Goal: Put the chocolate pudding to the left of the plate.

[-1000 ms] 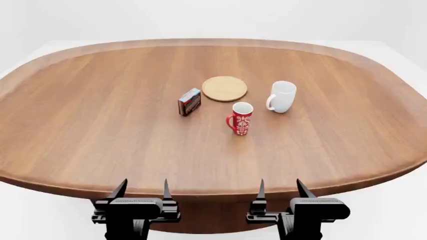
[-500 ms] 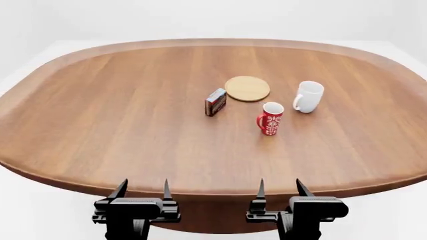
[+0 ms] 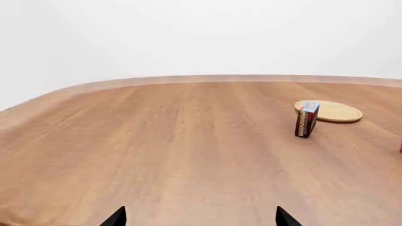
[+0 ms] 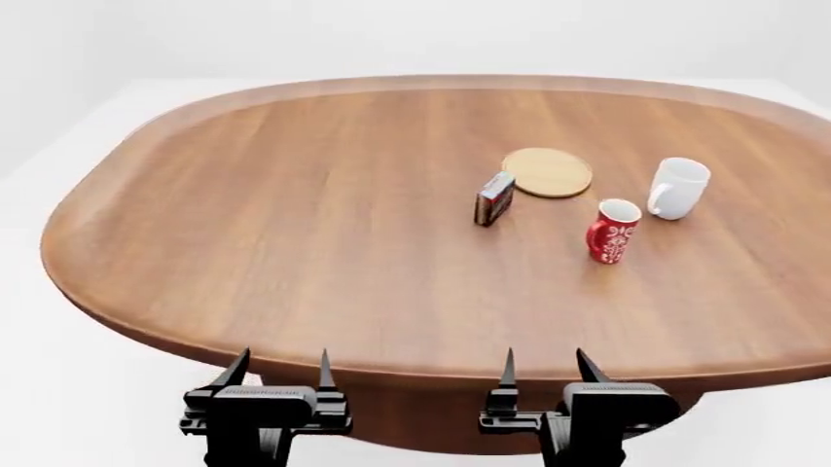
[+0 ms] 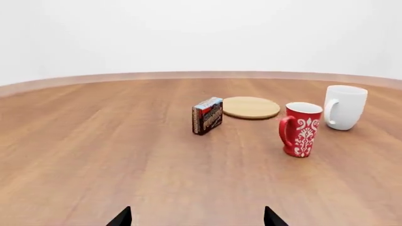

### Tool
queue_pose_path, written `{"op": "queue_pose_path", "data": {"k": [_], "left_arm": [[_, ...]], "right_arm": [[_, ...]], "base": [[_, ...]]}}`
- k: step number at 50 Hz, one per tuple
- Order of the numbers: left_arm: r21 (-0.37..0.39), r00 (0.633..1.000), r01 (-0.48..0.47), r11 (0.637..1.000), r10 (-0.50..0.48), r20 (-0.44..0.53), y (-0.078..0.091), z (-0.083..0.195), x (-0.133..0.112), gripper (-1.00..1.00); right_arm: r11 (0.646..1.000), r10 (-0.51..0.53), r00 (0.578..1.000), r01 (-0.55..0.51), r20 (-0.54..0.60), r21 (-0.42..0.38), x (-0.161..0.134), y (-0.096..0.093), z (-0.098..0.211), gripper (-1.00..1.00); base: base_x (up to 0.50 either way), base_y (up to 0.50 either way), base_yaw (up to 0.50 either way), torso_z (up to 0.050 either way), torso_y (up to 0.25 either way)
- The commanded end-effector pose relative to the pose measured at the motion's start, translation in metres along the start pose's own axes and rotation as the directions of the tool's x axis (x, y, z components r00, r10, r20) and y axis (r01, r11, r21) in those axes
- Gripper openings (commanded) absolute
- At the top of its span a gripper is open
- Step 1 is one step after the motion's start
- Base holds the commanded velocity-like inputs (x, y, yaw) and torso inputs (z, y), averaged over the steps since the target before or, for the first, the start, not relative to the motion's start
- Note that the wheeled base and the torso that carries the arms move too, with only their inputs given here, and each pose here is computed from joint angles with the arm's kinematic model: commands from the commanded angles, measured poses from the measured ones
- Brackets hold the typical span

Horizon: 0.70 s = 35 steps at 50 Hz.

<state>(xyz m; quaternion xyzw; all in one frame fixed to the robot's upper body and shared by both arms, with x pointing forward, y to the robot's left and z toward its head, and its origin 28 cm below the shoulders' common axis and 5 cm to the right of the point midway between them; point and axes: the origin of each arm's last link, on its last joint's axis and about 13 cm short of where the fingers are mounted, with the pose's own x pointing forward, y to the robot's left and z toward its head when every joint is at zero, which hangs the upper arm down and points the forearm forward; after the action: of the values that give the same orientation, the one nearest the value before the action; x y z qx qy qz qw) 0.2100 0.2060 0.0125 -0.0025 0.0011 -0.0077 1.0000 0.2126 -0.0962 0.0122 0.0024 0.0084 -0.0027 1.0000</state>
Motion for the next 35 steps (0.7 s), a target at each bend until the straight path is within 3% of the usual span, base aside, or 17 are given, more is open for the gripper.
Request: {"op": "queue_pose_path", "data": {"k": [1,18,35], "left_arm": [[-0.003,1.0,0.003,1.0,-0.003,-0.001,0.0001,0.0002,-0.0003,1.0],[-0.009,1.0,0.003,1.0,-0.003,0.001,0.0002,0.0003,-0.0005,1.0],[-0.013,1.0,0.004,1.0,-0.004,0.002,0.0003,0.0005,-0.0011,1.0]], "right_arm": [[1.0,-0.003,1.0,0.003,0.005,0.001,-0.0009,-0.0002,0.0001,1.0],[1.0,-0.007,1.0,0.007,-0.004,0.02,0.0003,-0.0011,-0.0004,1.0],[1.0,-0.007,1.0,0.007,-0.009,0.017,0.0007,-0.0009,-0.0005,1.0]], "base": [[0.0,0.25,0.0,0.0,0.0],[0.0,0.01,0.0,0.0,0.0],[0.48,0.0,0.0,0.0,0.0]]}}
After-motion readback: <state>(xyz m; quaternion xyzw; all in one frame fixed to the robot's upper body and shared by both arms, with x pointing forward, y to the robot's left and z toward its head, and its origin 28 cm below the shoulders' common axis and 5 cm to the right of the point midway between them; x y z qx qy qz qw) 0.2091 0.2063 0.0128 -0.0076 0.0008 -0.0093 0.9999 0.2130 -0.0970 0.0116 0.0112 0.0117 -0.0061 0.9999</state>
